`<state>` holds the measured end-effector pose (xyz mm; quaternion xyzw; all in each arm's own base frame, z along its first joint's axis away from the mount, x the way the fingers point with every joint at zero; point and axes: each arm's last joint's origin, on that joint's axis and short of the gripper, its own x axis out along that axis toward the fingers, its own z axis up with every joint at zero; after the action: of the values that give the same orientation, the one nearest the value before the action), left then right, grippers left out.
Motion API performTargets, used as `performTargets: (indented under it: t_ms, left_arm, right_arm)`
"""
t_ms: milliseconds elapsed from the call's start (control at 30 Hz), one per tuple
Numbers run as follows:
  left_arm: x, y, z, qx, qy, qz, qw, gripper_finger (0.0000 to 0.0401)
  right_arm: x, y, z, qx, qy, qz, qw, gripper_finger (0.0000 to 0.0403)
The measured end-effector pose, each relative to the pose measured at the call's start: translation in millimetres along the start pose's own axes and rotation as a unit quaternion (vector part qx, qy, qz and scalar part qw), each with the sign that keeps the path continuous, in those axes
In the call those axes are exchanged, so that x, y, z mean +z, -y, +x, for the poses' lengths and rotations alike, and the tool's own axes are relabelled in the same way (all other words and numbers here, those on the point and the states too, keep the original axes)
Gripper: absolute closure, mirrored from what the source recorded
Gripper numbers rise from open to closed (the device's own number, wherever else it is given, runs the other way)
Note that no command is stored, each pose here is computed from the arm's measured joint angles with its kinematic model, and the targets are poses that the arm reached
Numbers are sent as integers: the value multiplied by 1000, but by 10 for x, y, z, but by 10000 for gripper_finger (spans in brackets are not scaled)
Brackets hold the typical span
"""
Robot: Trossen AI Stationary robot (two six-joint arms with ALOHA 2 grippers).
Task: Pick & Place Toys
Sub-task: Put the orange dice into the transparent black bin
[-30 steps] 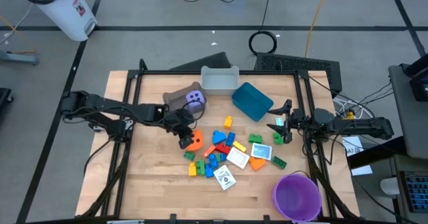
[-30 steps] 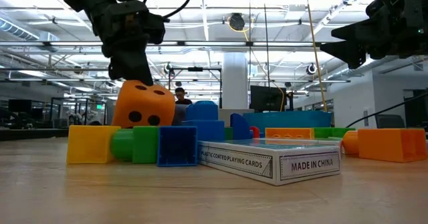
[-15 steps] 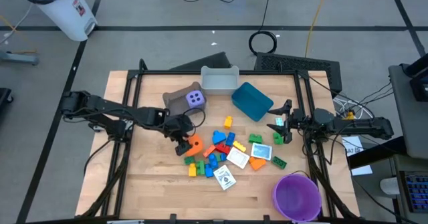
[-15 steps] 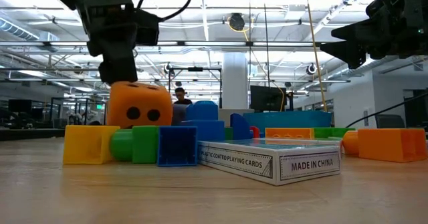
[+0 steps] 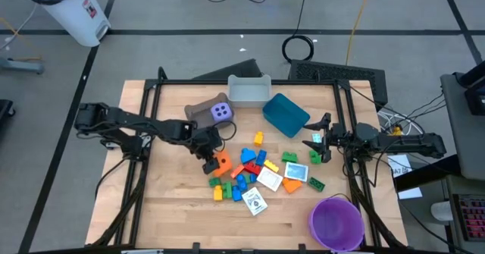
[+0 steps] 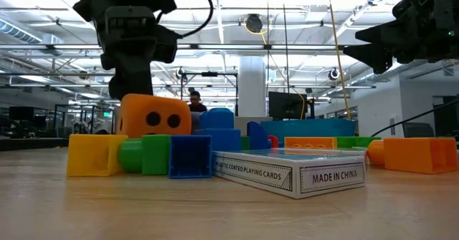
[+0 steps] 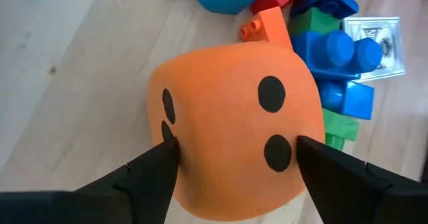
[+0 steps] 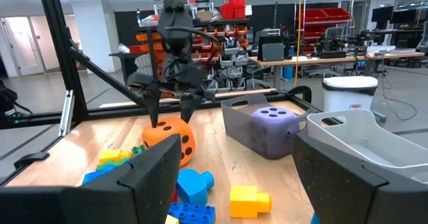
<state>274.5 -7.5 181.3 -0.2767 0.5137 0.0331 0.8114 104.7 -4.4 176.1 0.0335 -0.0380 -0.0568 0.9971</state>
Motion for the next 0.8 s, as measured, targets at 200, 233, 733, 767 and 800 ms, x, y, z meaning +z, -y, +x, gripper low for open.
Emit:
performTargets:
  t_ms: [200,233,733,767,800]
  left_arm:
    - [90,-101,-35,-58,-4,-16,998,112]
    - [106,-128,-43,-63,-4,-24,998,111]
    - [207,-338,-123,-81,5,-39,996,122]
    - [205,-330,-119,-76,7,-34,996,123]
    - [202,-321,-116,-74,8,-28,997,122]
  right_arm:
    - [1,0,0,0,0,0,1000,124]
    - [1,0,0,0,0,0,1000,124]
    - [-1,0,0,0,0,0,1000,124]
    - [0,0,0,0,0,0,1000,124]
    - [0,0,0,0,0,0,1000,124]
